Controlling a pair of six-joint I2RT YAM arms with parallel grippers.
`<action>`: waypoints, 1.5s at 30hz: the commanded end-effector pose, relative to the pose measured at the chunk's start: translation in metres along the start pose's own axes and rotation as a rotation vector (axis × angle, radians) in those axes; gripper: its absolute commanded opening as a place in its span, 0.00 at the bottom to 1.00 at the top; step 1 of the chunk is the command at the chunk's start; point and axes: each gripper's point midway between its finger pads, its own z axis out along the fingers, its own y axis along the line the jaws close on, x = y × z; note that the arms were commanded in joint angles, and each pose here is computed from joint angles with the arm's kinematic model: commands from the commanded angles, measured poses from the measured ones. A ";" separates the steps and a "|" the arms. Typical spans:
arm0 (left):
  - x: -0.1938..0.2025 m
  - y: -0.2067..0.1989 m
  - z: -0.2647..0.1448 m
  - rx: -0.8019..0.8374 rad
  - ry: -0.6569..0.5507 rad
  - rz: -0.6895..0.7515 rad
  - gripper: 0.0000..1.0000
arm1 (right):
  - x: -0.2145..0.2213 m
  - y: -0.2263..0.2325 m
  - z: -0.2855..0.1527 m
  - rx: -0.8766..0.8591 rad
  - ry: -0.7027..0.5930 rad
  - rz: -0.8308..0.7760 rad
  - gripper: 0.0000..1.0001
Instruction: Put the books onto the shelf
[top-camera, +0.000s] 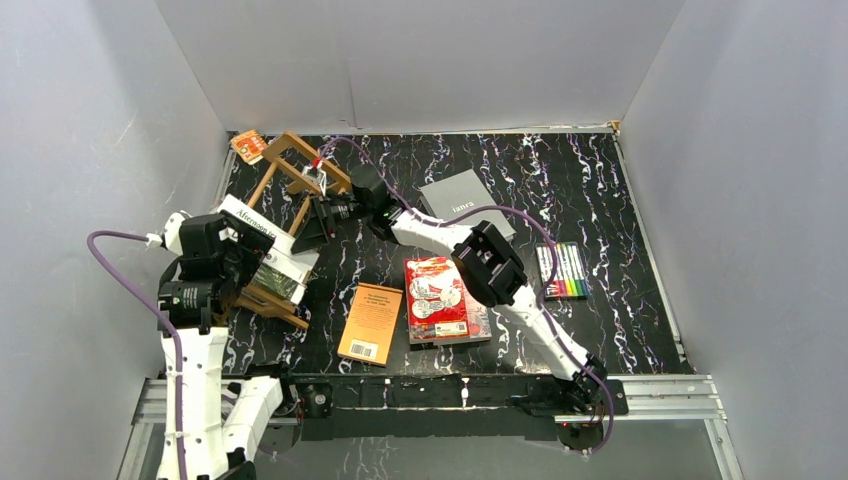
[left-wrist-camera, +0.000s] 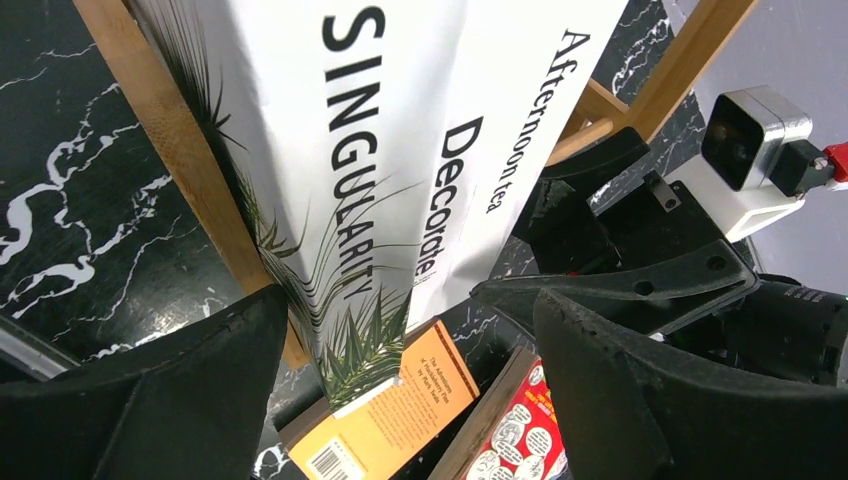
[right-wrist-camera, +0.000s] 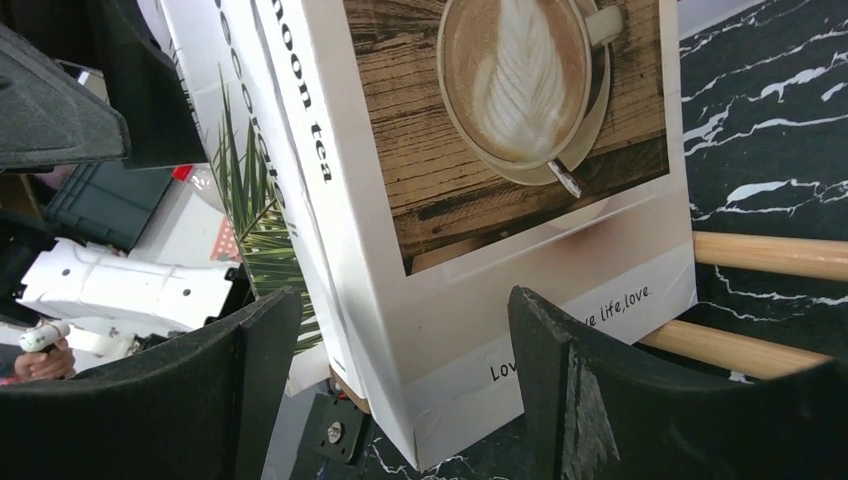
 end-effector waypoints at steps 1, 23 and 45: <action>-0.012 0.004 -0.012 -0.029 -0.047 -0.005 0.90 | -0.031 0.045 0.006 0.024 -0.038 -0.098 0.84; -0.080 -0.093 -0.127 0.452 -0.289 0.354 0.92 | -0.112 0.079 -0.104 0.665 -0.318 -0.379 0.88; 0.055 -0.185 -0.110 1.030 0.303 0.613 0.92 | 0.055 0.065 -0.405 1.535 -0.391 0.147 0.99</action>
